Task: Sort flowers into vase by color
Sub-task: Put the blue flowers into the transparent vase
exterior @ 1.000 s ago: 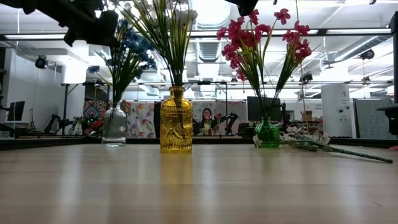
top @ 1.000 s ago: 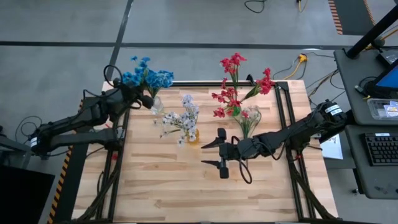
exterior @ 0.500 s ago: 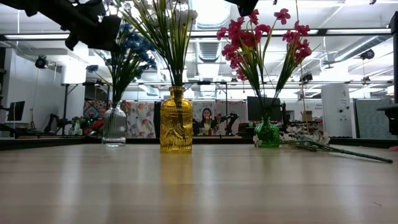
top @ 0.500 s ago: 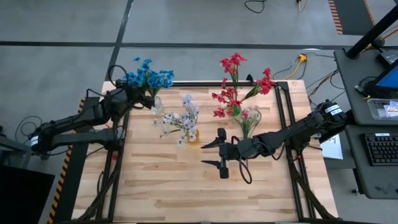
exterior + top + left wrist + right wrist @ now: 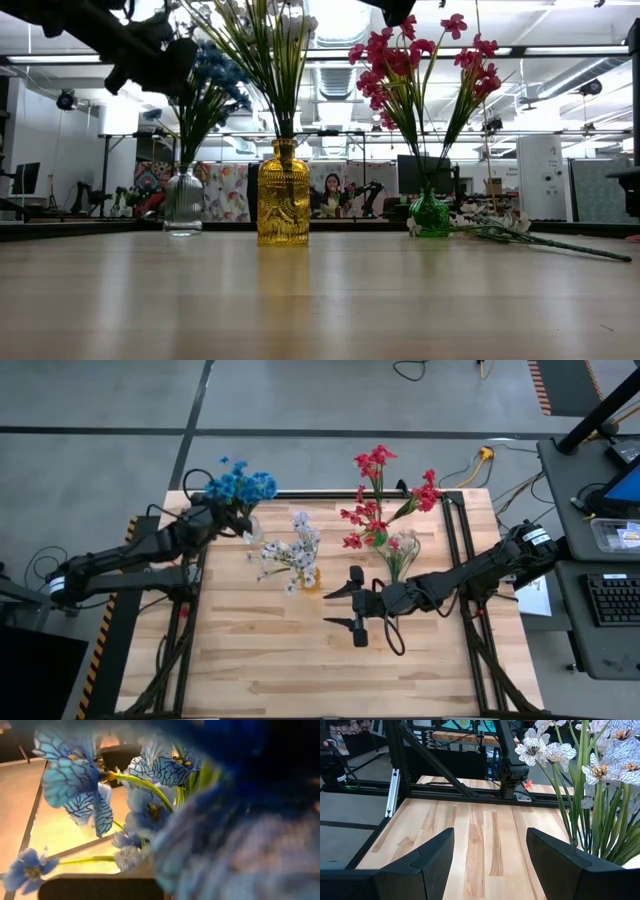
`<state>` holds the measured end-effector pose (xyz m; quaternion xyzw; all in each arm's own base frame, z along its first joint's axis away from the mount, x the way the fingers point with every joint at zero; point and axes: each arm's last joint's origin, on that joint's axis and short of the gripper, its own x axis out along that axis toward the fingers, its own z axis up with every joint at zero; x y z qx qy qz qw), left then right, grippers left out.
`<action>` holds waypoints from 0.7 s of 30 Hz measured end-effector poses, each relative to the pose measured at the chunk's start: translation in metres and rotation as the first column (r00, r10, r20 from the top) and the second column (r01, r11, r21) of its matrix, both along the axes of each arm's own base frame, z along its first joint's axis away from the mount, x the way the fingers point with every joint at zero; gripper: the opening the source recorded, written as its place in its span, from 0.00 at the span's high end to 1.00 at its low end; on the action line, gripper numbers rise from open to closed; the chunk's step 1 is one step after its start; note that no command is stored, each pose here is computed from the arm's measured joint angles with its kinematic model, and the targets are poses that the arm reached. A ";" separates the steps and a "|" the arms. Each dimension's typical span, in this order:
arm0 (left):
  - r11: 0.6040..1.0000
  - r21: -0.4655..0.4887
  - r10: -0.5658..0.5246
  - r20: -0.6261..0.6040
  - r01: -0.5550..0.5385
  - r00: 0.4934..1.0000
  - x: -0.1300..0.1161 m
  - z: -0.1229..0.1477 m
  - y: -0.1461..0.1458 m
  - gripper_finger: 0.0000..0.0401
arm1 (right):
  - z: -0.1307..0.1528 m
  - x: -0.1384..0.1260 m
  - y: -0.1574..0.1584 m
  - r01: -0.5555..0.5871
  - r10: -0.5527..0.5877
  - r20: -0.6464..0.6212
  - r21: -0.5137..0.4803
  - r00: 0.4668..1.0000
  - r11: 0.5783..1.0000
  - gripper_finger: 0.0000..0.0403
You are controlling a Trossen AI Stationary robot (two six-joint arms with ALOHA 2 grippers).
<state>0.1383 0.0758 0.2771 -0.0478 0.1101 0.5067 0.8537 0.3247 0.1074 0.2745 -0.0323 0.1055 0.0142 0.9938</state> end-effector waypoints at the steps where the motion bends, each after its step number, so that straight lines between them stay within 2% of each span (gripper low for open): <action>1: 1.000 -0.005 0.002 0.005 -0.002 1.000 0.000 -0.003 0.000 1.00 | 0.000 0.000 0.000 0.000 0.000 -0.001 0.000 1.000 1.000 0.40; 8: 1.000 -0.026 0.012 0.004 -0.012 1.000 -0.002 -0.022 -0.001 1.00 | 0.000 0.000 0.000 0.000 0.000 -0.001 0.000 1.000 1.000 0.40; 21: 1.000 0.003 0.007 0.015 -0.008 1.000 -0.002 -0.048 -0.001 1.00 | 0.000 0.000 -0.001 0.026 -0.026 0.000 -0.006 1.000 1.000 0.39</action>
